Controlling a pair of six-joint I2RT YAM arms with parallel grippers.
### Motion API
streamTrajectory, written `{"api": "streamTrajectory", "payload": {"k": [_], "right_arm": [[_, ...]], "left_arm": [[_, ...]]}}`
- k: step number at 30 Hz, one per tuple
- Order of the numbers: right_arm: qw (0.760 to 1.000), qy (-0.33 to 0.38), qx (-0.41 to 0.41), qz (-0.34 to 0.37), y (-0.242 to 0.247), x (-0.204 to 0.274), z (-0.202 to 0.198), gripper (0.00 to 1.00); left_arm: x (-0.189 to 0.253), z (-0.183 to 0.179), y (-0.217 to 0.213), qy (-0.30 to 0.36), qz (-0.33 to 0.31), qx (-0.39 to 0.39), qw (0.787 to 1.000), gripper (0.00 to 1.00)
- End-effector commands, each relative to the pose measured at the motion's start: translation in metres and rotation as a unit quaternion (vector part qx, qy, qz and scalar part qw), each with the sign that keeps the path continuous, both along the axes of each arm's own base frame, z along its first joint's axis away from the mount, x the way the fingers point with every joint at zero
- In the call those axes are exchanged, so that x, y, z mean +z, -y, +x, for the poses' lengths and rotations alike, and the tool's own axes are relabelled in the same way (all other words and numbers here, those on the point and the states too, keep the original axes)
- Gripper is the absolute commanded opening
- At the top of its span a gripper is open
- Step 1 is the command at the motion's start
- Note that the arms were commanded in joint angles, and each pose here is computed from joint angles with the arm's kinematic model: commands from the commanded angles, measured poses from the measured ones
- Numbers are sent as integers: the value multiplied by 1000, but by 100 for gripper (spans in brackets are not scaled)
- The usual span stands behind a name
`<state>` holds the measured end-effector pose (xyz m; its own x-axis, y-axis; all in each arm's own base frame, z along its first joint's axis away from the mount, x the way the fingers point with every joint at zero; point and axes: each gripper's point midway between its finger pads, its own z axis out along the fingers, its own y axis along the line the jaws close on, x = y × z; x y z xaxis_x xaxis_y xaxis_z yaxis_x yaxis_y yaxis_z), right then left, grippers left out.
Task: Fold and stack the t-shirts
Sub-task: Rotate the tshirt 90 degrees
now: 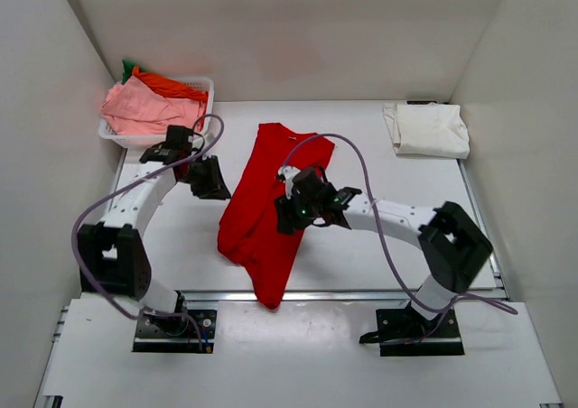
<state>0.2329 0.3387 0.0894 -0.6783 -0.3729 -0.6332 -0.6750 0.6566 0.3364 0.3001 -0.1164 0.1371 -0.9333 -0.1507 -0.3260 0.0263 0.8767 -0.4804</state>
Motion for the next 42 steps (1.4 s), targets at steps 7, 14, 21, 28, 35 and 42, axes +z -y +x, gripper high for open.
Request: {"api": "streamTrajectory", "payload": {"k": [7, 14, 21, 28, 35, 42], "right_arm": [[986, -57, -138, -68, 6, -59, 72, 36], [953, -117, -201, -193, 84, -104, 115, 40], [938, -125, -237, -220, 125, -87, 217, 42], [960, 19, -212, -183, 109, -9, 276, 49], [959, 123, -167, -192, 82, 44, 207, 58], [972, 129, -151, -129, 76, 24, 95, 43]], "left_arm": [[-55, 75, 59, -36, 10, -25, 999, 26], [-93, 106, 89, -87, 37, -44, 995, 22], [-101, 173, 140, -94, 4, -51, 994, 22], [36, 233, 164, 64, -125, -58, 988, 21], [106, 169, 127, 94, -83, -57, 990, 27], [52, 80, 54, 66, -144, 34, 987, 19]]}}
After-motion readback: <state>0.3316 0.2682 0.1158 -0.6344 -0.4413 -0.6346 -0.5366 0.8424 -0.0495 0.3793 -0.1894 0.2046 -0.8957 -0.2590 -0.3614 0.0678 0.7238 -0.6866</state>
